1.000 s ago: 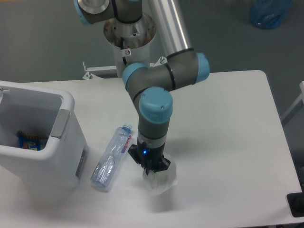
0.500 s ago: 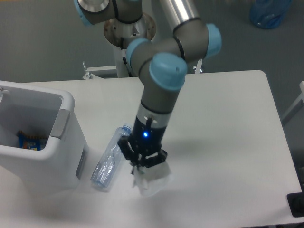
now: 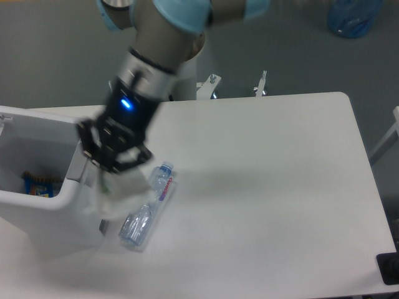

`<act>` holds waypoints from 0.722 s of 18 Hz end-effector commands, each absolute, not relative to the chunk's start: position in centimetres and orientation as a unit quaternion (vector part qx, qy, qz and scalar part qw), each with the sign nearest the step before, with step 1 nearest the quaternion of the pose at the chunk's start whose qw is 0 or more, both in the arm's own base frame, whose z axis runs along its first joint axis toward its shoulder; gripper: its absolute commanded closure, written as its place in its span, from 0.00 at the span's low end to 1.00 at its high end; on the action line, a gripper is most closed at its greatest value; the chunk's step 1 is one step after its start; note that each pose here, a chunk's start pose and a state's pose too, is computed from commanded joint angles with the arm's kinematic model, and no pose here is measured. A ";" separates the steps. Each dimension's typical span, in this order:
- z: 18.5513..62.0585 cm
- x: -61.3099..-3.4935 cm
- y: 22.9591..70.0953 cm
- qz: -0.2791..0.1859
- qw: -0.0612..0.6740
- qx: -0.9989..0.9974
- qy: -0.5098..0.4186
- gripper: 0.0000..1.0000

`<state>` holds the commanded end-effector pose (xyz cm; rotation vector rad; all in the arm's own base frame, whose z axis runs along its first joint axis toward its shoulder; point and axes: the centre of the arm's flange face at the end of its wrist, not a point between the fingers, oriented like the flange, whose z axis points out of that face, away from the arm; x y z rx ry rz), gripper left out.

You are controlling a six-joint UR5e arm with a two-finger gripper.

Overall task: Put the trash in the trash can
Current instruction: 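Carry the bag over the white bin and open the gripper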

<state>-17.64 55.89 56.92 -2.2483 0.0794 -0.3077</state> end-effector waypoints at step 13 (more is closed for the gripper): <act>54.9 -11.5 56.1 -0.141 0.405 -0.900 0.081 0.00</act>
